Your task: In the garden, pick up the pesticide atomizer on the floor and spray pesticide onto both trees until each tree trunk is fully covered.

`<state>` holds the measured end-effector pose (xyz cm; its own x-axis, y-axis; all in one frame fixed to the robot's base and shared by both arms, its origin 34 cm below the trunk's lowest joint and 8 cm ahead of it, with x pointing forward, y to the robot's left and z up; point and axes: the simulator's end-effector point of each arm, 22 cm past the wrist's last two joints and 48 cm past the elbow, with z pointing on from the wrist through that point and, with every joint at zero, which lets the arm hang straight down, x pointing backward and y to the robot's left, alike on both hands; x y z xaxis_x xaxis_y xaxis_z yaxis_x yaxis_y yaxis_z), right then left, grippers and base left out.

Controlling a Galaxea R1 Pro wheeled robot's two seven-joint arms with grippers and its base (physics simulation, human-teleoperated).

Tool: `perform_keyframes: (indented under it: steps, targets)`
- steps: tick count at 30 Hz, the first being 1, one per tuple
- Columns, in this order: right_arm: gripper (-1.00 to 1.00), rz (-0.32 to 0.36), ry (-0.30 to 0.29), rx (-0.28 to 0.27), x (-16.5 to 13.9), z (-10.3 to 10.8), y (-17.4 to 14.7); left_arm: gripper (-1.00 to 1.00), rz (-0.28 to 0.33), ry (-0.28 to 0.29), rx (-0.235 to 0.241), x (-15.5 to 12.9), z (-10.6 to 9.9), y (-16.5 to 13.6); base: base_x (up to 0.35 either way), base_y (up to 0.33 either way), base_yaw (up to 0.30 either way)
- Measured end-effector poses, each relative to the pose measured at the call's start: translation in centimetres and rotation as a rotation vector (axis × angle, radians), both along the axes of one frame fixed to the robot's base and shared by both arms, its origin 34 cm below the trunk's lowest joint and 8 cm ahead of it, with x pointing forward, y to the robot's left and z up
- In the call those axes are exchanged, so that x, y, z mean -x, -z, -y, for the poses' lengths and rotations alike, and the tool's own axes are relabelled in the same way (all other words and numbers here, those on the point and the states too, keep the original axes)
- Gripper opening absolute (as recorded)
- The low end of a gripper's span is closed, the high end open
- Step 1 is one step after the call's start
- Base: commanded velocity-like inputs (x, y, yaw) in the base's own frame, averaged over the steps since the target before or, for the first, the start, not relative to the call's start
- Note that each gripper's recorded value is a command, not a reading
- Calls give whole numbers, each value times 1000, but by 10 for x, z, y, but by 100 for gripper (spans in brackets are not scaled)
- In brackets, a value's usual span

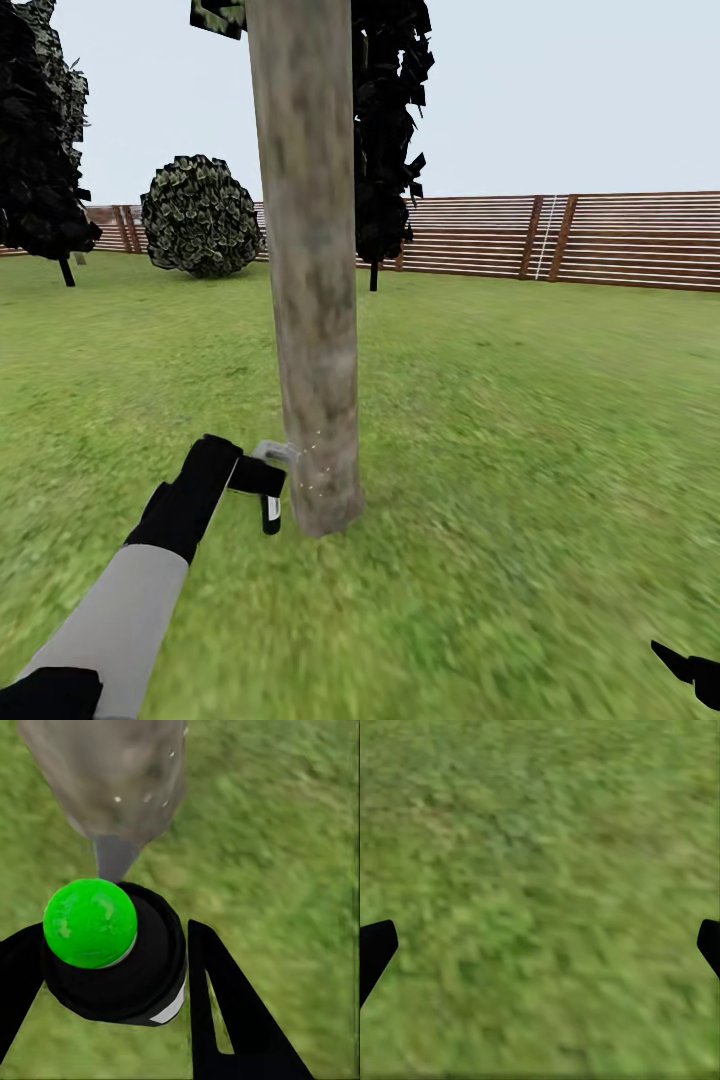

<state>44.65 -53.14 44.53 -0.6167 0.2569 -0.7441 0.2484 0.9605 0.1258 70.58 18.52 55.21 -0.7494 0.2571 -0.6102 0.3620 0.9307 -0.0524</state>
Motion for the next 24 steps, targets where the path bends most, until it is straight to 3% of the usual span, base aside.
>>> perform_keyframes:
  steps: [2,13,24]
  targets:
    - [100,0,0,0,0,0,0,-100,4,18,13,-2,5,-7,0,0,0]
    - [100,0,0,0,0,0,0,-100,26,115,-125,-18,-8,-53,0,0,0]
    - [100,0,0,0,0,1,0,-100,64,139,-132,-44,-4,-108,0,0,0]
